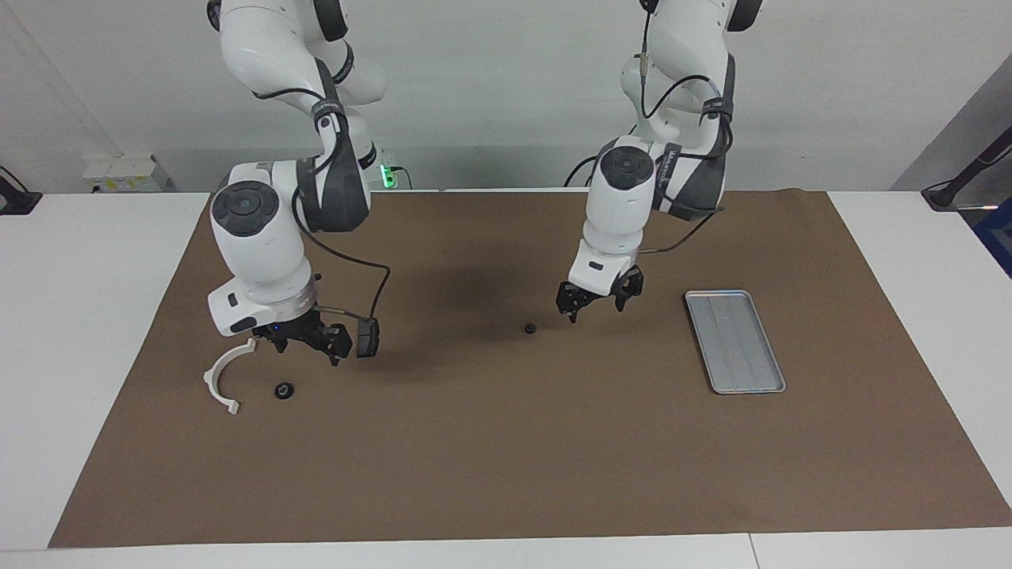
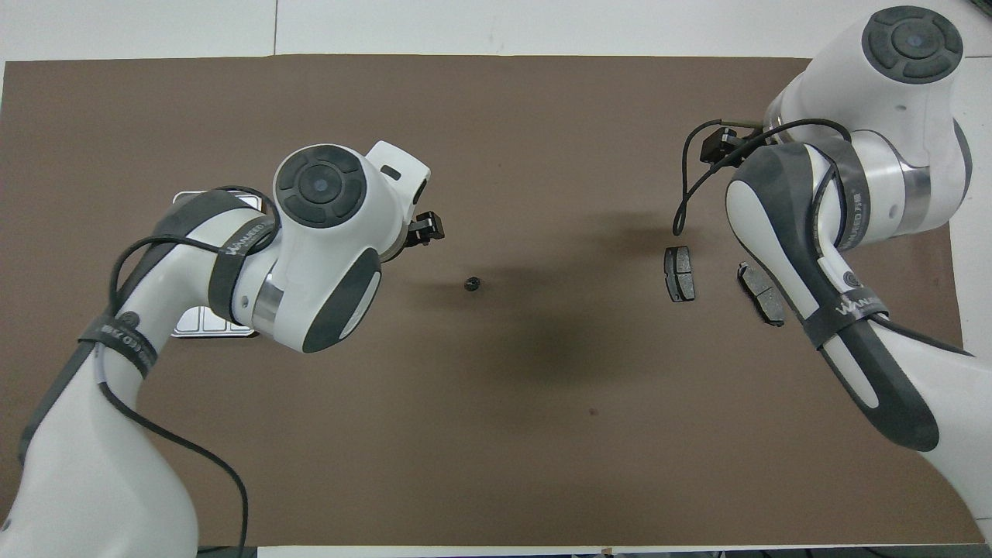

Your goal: Pick bearing gear from pile to tray

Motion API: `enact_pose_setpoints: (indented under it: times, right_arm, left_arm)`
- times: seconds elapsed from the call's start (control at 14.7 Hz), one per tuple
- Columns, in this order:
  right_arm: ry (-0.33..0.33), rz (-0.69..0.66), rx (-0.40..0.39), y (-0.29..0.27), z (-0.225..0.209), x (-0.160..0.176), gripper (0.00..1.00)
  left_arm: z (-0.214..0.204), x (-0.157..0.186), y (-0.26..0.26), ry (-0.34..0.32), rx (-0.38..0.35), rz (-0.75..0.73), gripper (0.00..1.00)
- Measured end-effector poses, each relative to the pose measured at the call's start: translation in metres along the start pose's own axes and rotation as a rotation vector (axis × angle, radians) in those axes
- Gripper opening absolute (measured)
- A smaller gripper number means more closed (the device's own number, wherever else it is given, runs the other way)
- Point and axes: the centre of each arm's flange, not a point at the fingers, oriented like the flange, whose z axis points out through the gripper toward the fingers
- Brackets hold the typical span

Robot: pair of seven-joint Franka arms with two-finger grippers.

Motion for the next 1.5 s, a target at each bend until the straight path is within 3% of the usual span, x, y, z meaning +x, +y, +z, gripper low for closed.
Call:
enact_pose_setpoints:
  times: [0.48, 0.89, 1.09, 1.23, 1.5]
  right_arm:
    - [-0.004, 0.067, 0.007, 0.046, 0.066, 0.010, 1.00]
    - [-0.025, 0.094, 0.006, 0.062, 0.110, 0.018, 1.00]
    - [-0.037, 0.095, 0.006, 0.061, 0.122, 0.018, 1.00]
    - [-0.044, 0.096, 0.007, 0.061, 0.126, 0.017, 0.90]
    - [-0.049, 0.097, 0.006, 0.060, 0.129, 0.017, 0.90]
  left_arm:
    - [0.030, -0.036, 0.054, -0.002, -0.003, 0.032, 1.00]
    - [0.053, -0.047, 0.067, 0.021, -0.035, 0.051, 1.00]
    - [0.064, -0.057, 0.069, 0.013, -0.029, 0.064, 1.00]
    - [0.072, -0.066, 0.071, 0.008, -0.025, 0.076, 1.00]
    - [0.077, -0.069, 0.070, 0.010, -0.029, 0.078, 1.00]
